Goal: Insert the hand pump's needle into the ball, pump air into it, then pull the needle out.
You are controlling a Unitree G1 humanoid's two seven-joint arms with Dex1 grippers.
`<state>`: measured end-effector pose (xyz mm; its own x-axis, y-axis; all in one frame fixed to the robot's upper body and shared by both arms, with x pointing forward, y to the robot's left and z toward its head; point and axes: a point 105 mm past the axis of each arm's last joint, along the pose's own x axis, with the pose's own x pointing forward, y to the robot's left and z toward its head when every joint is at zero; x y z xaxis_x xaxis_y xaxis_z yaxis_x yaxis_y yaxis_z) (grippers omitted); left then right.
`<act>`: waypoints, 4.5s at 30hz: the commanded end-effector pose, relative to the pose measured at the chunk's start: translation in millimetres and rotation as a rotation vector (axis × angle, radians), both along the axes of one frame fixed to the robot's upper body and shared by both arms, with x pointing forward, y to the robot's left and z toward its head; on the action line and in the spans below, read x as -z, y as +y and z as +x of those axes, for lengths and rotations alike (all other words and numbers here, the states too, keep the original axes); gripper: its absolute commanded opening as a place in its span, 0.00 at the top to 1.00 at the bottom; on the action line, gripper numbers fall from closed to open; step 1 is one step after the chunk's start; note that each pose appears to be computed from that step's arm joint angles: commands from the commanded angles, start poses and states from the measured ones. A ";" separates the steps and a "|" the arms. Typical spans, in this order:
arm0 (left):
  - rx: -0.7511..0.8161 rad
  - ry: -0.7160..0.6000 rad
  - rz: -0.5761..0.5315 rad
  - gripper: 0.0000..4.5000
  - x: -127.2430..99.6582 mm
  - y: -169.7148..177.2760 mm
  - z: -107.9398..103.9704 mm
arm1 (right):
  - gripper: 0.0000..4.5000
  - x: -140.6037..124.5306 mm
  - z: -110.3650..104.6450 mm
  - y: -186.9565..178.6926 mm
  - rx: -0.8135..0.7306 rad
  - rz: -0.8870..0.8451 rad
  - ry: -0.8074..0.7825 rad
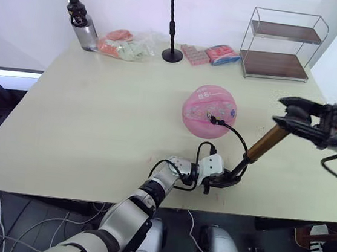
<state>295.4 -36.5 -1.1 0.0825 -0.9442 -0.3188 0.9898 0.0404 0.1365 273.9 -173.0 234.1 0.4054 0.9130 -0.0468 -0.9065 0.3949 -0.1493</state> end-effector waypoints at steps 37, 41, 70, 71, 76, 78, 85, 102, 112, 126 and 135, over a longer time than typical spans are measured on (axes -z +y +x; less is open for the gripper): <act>-0.035 0.133 0.124 0.76 39.7 26.4 -13.9 | 0.54 -83.8 -3.6 -15.9 0.043 0.072 -0.135; -0.034 0.136 0.123 0.76 40.1 25.6 -14.8 | 0.54 -98.4 -7.7 -14.5 0.033 0.102 -0.142; -0.028 0.115 0.119 0.76 38.6 21.0 -15.1 | 0.57 132.5 -0.8 23.9 0.028 -0.146 0.134; -0.027 0.115 0.120 0.76 38.8 21.0 -15.3 | 0.57 124.6 -0.4 22.8 0.025 -0.130 0.128; -0.020 0.117 0.127 0.76 40.6 21.1 -17.1 | 0.57 51.8 4.9 11.2 0.008 -0.045 0.027; -0.017 0.117 0.129 0.76 40.9 20.9 -17.3 | 0.57 31.1 2.4 9.3 -0.002 -0.014 0.031; -0.009 0.117 0.130 0.76 41.1 20.8 -18.3 | 0.57 -48.2 -4.3 -10.4 0.034 0.006 -0.082; -0.006 0.119 0.128 0.76 41.0 20.9 -18.8 | 0.58 -16.7 -2.2 0.3 0.060 -0.036 -0.092; -0.013 0.120 0.121 0.76 40.8 19.3 -18.6 | 0.58 65.5 -10.2 16.5 0.048 -0.075 -0.014; -0.009 0.117 0.118 0.76 39.3 16.6 -17.7 | 0.58 139.3 -17.5 38.0 0.040 -0.079 0.090; -0.008 0.118 0.119 0.76 38.9 16.5 -17.2 | 0.58 64.5 -7.6 22.9 0.053 -0.028 -0.050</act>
<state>291.1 -41.7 -2.6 0.0663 -0.9496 -0.3065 0.9923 0.0306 0.1201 274.2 -156.1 151.5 0.5105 0.8529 -0.1094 -0.8501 0.4814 -0.2135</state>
